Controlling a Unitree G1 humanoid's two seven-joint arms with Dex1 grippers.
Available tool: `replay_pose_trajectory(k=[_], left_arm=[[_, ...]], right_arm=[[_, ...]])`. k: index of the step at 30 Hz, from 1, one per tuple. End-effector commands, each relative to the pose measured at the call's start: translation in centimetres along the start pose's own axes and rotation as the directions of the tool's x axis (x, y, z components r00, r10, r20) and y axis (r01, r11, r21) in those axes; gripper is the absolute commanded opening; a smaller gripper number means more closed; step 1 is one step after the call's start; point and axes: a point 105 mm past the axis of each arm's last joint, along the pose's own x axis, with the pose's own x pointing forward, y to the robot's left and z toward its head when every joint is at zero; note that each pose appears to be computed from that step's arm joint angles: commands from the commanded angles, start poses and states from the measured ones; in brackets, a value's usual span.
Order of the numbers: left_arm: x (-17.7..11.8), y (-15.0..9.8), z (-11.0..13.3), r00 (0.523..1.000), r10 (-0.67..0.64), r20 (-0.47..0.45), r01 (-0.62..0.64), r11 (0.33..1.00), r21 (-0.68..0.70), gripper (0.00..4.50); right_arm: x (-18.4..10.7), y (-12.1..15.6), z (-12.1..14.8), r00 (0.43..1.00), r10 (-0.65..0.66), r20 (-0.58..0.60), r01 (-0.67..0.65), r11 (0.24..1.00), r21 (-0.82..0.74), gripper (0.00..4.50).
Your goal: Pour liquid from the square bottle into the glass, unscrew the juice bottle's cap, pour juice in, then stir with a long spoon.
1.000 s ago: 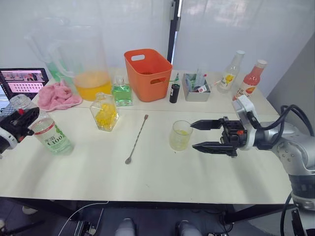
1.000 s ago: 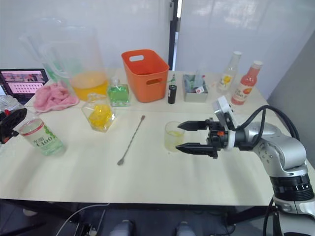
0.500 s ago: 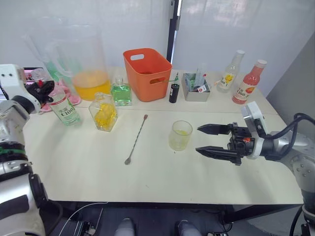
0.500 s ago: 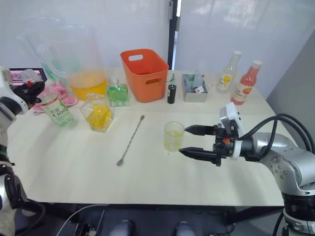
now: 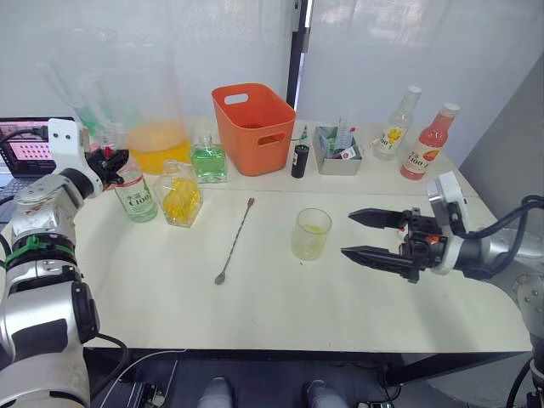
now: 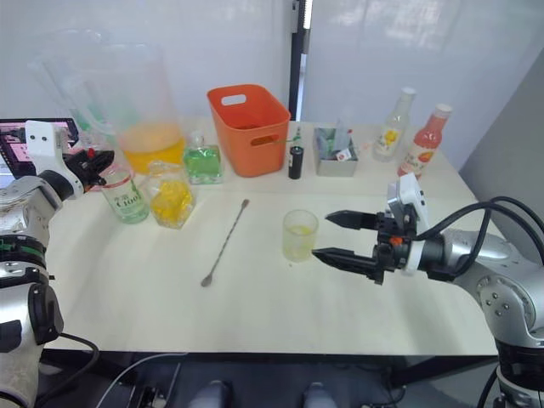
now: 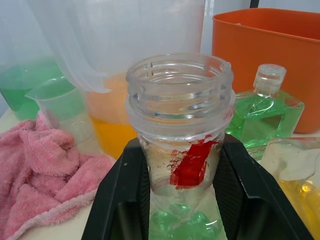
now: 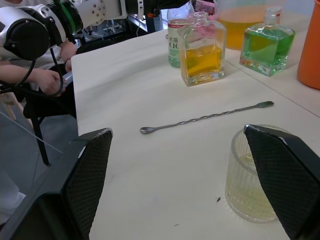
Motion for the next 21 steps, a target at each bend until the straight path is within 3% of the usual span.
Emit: replay_pose_trajectory(k=[1,8,18,21], left_arm=[[-0.1,0.4,1.5,0.998,0.020,0.051,-0.021,1.000,0.014,2.25],[-0.7,0.7,3.4,0.991,0.012,0.134,-0.010,1.000,-0.022,4.46],[-2.3,0.1,8.8,0.941,-0.044,0.336,0.057,0.998,-0.027,4.46],[-3.8,-1.6,12.8,0.887,-0.145,0.438,0.149,0.989,0.027,4.46]], right_arm=[[-0.1,0.0,1.2,1.000,-0.002,0.017,0.003,0.999,-0.054,4.50],[0.1,-0.4,1.2,1.000,-0.002,0.020,0.003,0.998,-0.056,4.50],[0.3,-0.7,1.3,1.000,0.014,0.019,-0.013,0.998,-0.058,4.50],[0.3,-0.9,1.5,1.000,0.017,0.018,-0.016,0.998,-0.063,4.50]])
